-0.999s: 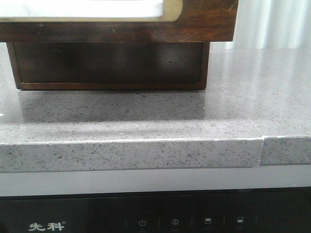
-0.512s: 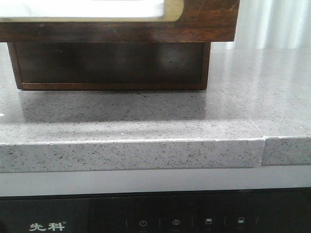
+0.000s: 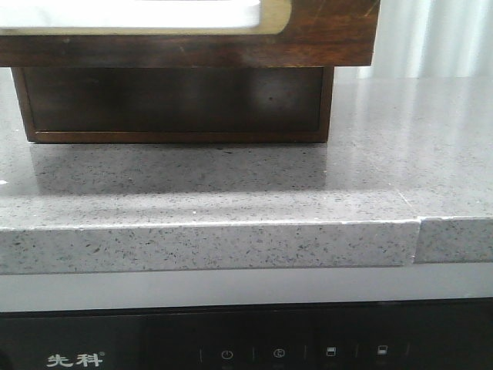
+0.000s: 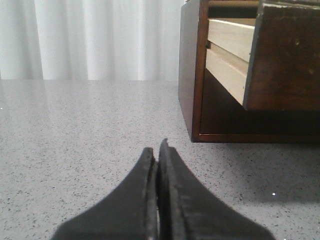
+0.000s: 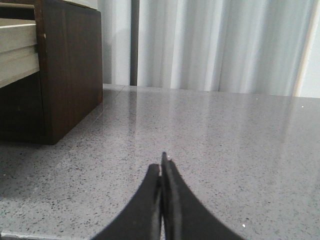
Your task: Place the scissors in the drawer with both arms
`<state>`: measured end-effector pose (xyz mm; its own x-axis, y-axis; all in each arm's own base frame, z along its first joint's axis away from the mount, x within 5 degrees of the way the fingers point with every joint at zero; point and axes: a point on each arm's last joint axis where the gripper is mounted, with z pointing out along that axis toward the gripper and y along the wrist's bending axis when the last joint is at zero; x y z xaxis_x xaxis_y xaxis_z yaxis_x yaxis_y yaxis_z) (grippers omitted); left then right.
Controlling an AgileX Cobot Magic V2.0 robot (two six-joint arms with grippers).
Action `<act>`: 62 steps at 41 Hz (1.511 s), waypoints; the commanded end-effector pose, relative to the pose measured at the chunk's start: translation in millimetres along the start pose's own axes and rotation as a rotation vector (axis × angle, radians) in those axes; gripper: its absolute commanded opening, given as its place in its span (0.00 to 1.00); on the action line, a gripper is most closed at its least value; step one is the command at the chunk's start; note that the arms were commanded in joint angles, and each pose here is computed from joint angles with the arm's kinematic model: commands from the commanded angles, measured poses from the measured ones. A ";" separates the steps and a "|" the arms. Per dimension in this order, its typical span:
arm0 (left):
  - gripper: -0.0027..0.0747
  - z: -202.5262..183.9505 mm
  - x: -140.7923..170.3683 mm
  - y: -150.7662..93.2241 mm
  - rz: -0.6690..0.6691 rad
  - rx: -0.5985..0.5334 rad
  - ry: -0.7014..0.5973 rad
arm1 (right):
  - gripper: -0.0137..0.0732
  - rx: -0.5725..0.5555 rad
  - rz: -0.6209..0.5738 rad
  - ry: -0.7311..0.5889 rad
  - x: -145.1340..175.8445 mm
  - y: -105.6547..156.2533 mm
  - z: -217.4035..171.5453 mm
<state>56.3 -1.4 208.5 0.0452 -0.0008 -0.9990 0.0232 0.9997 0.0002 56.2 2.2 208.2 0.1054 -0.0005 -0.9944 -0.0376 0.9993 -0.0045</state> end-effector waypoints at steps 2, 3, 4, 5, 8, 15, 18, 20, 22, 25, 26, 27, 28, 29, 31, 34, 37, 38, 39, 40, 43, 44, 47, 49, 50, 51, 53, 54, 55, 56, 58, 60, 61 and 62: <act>0.01 -1.1 -0.5 0.0 -0.012 0.003 -0.084 | 0.03 0.002 -0.012 -0.124 -10.4 0.1 -2.0; 0.01 -1.1 -0.5 0.0 -0.012 0.003 -0.084 | 0.03 0.002 -0.012 -0.129 -10.9 0.2 -2.1; 0.01 -1.1 -0.5 0.0 -0.012 0.003 -0.084 | 0.03 0.001 -0.012 -0.130 -11.0 0.2 -2.1; 0.01 -1.1 -0.5 0.0 -0.012 0.003 -0.084 | 0.03 0.001 -0.012 -0.130 -11.0 0.2 -2.1; 0.01 -1.1 -0.5 0.0 -0.012 0.003 -0.084 | 0.03 0.002 -0.006 -0.129 -10.9 0.1 -2.1; 0.01 -1.1 -0.5 0.0 -0.012 0.003 -0.084 | 0.03 0.007 0.054 -0.121 -10.2 -0.7 -2.0; 0.01 -1.1 -0.5 0.0 -0.012 0.003 -0.084 | 0.03 0.007 0.052 -0.120 -10.0 -0.7 -2.0; 0.01 -1.1 -0.5 0.0 -0.012 0.003 -0.084 | 0.03 0.007 0.052 -0.112 -9.4 -0.7 -1.9; 0.01 -1.1 -0.5 0.0 -0.012 0.003 -0.084 | 0.03 0.007 0.052 -0.108 -9.0 -0.6 -1.9; 0.01 -1.1 -0.5 0.0 -0.012 0.003 -0.084 | 0.03 0.007 0.052 -0.105 -8.8 -0.6 -1.9; 0.01 -1.1 -0.5 0.0 -0.012 0.003 -0.084 | 0.03 0.007 0.052 -0.103 -8.6 -0.6 -1.8; 0.01 -1.1 -0.5 0.0 -0.012 0.003 -0.084 | 0.03 0.007 0.052 -0.102 -8.4 -0.6 -1.8; 0.01 -1.1 -0.5 0.0 -0.012 0.003 -0.084 | 0.03 0.007 0.052 -0.098 -8.1 -0.6 -1.8; 0.01 -1.1 -0.5 0.0 -0.012 0.003 -0.084 | 0.03 0.007 0.052 -0.093 -7.7 -0.6 -1.7; 0.01 -1.1 -0.5 0.0 -0.012 0.003 -0.084 | 0.03 0.007 0.052 -0.089 -7.3 -0.6 -1.7; 0.01 -1.1 -0.5 0.0 -0.012 0.003 -0.084 | 0.03 0.007 0.052 -0.092 -7.5 -0.6 -1.7; 0.01 -1.1 -0.5 0.0 -0.012 0.003 -0.084 | 0.03 0.007 0.052 -0.092 -7.5 -0.6 -1.7; 0.01 -1.1 -0.5 0.0 -0.012 0.003 -0.084 | 0.03 0.007 0.052 -0.092 -7.5 -0.6 -1.7; 0.01 -1.1 -0.5 0.0 -0.012 0.003 -0.084 | 0.03 0.007 0.052 -0.092 -7.5 -0.6 -1.7; 0.01 -1.1 -0.5 0.0 -0.012 0.003 -0.084 | 0.03 0.007 0.052 -0.092 -7.5 -0.6 -1.7; 0.01 -1.1 -0.5 0.0 -0.012 0.003 -0.084 | 0.03 0.007 0.052 -0.092 -7.5 -0.6 -1.7; 0.01 -1.1 -0.5 0.0 -0.012 0.003 -0.084 | 0.03 0.007 0.052 -0.092 -7.5 -0.6 -1.7; 0.01 -1.1 -0.5 0.0 -0.012 0.003 -0.084 | 0.03 0.007 0.052 -0.092 -7.5 -0.6 -1.7; 0.01 -1.1 -0.5 0.0 -0.012 0.003 -0.084 | 0.03 0.007 0.052 -0.092 -7.5 -0.6 -1.7; 0.01 -1.1 -0.5 0.0 -0.012 0.003 -0.084 | 0.03 0.007 0.052 -0.092 -7.5 -0.6 -1.7; 0.01 -1.1 -0.5 0.0 -0.012 0.003 -0.084 | 0.03 0.007 0.052 -0.092 -7.5 -0.6 -1.7; 0.01 -1.1 -0.5 0.0 -0.012 0.003 -0.084 | 0.03 0.007 0.052 -0.092 -7.5 -0.6 -1.7; 0.01 -1.1 -0.5 0.0 -0.012 0.003 -0.084 | 0.03 0.007 0.052 -0.092 -7.5 -0.6 -1.7; 0.01 -1.1 -0.5 0.0 -0.012 0.003 -0.084 | 0.03 0.007 0.052 -0.092 -7.5 -0.6 -1.7; 0.01 -1.1 -0.5 0.0 -0.012 0.003 -0.084 | 0.03 0.007 0.052 -0.092 -7.5 -0.6 -1.7; 0.01 -1.1 -0.5 0.0 -0.012 0.003 -0.084 | 0.03 0.007 0.052 -0.092 -7.5 -0.6 -1.7; 0.01 -1.1 -0.5 0.0 -0.012 0.003 -0.084 | 0.03 0.007 0.052 -0.092 -7.5 -0.6 -1.7; 0.01 -1.1 -0.5 0.0 -0.012 0.003 -0.084 | 0.03 0.007 0.052 -0.092 -7.5 -0.6 -1.7; 0.01 -1.1 -0.5 0.0 -0.012 0.003 -0.084 | 0.03 0.007 0.052 -0.092 -7.5 -0.6 -1.7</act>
<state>56.3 -1.4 208.5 0.0452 -0.0008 -0.9990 0.0232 0.9997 0.0002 56.2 2.0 208.0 0.1019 0.0520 -0.9934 -0.0415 0.9980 0.0480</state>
